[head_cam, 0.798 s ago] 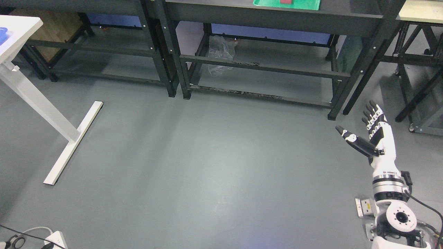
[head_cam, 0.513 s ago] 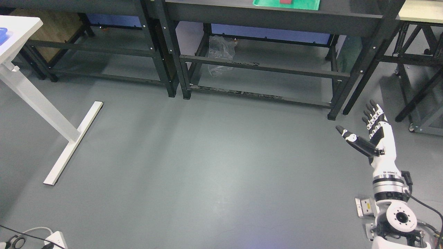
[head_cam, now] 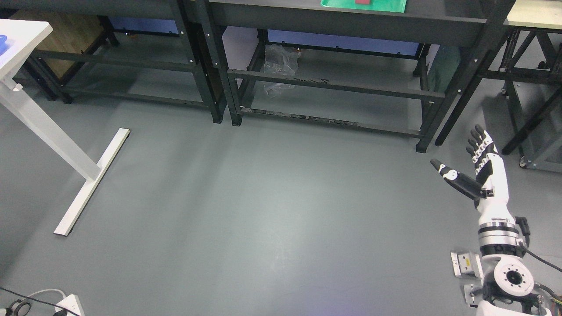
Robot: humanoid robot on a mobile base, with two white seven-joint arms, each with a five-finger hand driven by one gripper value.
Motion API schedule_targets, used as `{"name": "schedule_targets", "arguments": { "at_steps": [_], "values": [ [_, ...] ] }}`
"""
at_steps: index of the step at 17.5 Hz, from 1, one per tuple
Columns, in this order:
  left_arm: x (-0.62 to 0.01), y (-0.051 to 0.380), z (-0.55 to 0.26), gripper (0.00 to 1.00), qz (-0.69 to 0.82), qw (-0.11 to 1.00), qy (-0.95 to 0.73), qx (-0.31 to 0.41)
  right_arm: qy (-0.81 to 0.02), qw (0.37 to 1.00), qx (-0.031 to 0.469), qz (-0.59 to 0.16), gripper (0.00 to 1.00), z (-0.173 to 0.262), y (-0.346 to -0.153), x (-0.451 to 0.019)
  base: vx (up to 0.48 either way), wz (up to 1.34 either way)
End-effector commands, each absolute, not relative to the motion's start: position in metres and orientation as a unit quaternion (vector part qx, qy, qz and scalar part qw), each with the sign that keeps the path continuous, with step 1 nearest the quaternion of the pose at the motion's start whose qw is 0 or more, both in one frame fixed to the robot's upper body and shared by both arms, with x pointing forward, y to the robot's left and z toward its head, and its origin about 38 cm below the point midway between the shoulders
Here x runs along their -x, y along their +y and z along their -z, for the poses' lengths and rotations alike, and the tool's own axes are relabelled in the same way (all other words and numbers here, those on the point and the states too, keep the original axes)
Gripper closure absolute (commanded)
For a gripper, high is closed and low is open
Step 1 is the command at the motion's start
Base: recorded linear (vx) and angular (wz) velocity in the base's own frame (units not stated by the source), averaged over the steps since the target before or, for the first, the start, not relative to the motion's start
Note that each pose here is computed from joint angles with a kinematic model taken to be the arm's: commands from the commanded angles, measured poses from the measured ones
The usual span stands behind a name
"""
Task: Pick pink block from left shelf to tray
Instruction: 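Drive toward the black shelf with the right hand raised, then approach the green tray, bringing the right hand toward the pink block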
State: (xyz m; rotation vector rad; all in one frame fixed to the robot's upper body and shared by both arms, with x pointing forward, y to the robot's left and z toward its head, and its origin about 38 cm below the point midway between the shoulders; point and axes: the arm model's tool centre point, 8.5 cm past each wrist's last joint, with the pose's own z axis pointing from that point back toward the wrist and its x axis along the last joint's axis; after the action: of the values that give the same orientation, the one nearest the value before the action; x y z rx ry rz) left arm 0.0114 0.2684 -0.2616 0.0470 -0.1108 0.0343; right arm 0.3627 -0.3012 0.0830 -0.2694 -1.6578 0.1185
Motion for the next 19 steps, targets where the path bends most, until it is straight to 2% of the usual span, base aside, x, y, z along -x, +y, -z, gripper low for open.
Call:
{"name": "schedule_targets", "arguments": {
  "at_steps": [1, 3, 7, 9, 14, 19],
  "values": [
    [-0.031, 0.280, 0.260, 0.00, -0.015, 0.997, -0.075, -0.032, -0.624, 0.572, 0.433, -0.310, 0.03, -0.101, -0.342, -0.361, 0.035, 0.00],
    [-0.031, 0.280, 0.260, 0.00, -0.015, 0.997, -0.075, -0.032, -0.621, 0.558, 0.430, -0.344, 0.01, -0.099, -0.330, -0.363, 0.052, 0.00],
    [-0.031, 0.280, 0.260, 0.00, -0.015, 0.997, -0.075, -0.032, -0.660, 0.536, 0.390, -0.354, 0.00, -0.100, -0.283, -0.356, 0.097, -0.02],
    [-0.031, 0.280, 0.260, 0.00, -0.015, 0.997, -0.075, -0.032, -0.677, 0.526, 0.376, -0.352, 0.00, -0.103, -0.270, -0.358, 0.157, 0.03],
    [-0.031, 0.280, 0.260, 0.00, -0.015, 0.997, -0.075, -0.032, -0.690, 0.510, 0.364, -0.362, 0.00, -0.103, -0.269, -0.355, 0.189, 0.14],
    [-0.031, 0.280, 0.260, 0.00, -0.015, 0.997, -0.075, -0.032, -0.680, 0.521, 0.373, -0.357, 0.00, -0.101, -0.270, -0.357, 0.160, -0.08]
  ]
}}
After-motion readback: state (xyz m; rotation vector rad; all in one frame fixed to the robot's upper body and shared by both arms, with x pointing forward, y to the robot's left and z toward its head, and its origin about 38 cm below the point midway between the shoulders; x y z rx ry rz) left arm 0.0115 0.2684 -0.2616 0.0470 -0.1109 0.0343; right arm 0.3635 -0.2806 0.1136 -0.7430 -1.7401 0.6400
